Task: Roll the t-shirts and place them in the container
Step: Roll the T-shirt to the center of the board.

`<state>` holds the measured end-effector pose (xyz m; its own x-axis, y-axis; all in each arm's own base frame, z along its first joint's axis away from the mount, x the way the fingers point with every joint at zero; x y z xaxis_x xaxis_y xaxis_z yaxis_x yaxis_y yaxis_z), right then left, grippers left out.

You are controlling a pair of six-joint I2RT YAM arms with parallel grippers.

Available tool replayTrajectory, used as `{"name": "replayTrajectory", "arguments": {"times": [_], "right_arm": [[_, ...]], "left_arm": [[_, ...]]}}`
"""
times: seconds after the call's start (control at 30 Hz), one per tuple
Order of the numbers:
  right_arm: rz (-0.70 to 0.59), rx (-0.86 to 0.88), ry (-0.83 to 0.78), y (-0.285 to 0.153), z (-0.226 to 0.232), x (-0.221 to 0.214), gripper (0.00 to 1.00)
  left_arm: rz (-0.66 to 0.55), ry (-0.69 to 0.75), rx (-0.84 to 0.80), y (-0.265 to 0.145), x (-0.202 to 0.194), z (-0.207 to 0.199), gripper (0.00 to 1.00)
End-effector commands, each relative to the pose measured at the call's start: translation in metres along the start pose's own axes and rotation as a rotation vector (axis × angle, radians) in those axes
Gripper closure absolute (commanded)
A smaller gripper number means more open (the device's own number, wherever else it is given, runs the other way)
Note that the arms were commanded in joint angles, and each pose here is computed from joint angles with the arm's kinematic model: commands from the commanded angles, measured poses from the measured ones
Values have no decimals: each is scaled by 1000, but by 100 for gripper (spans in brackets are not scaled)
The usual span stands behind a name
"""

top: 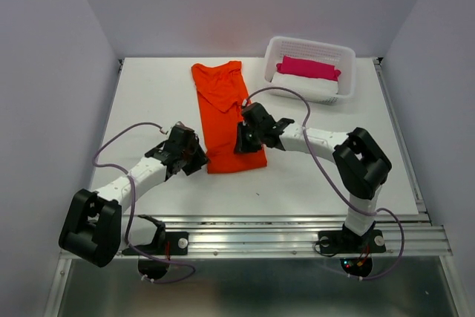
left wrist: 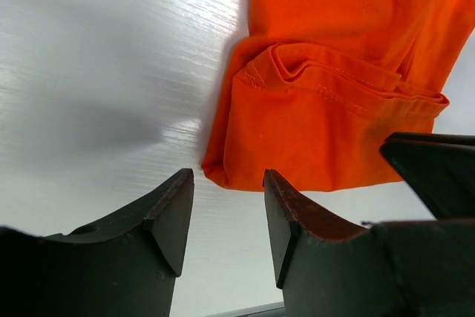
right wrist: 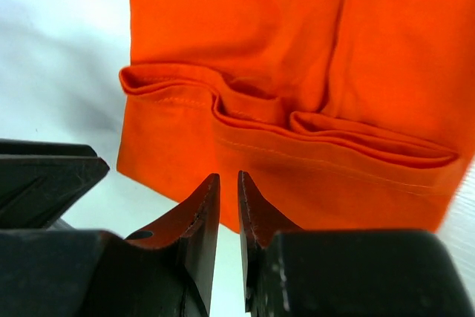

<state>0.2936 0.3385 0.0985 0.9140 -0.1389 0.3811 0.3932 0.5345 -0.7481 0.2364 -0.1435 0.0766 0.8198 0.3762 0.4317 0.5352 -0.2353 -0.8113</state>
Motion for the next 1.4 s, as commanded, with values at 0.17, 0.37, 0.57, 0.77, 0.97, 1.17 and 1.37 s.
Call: {"name": "replayTrajectory", "arguments": {"times": [0.17,0.37,0.57,0.77,0.97,1.17,1.37], "right_arm": [[38,10,-3,32,3,-14,79],[46,-91,0,43,-20,-22,82],[-44,-65,-18,7,-4,-2,80],[-114,-123,-21,-12,-16,8,79],[-113,-189,18,-14,-48,8,79],[-98,-248,18,-10,-68,0,78],[-37,-289,22,0,-84,-16,79]], "left_arm": [[-37,-12,-18,-7,2,6,47],[-3,15,-39,-6,-4,4,44],[3,52,-54,-4,-2,-2,51],[11,65,-23,5,-3,3,56],[45,85,2,16,-9,8,64],[117,92,69,22,-25,23,68],[98,85,80,16,-20,22,69]]}}
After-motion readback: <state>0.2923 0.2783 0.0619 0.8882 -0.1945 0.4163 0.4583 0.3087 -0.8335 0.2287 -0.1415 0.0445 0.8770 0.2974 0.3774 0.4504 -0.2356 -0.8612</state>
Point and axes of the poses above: each gripper's point midway between its finger pads, its own y axis out along the fingers, its own z axis along the line the jaws close on, x = y × z, the point moved 3 cm from there along -y, back along the fingers, and after that the axes turned 10 degrees about y, right-handed, at the moved point
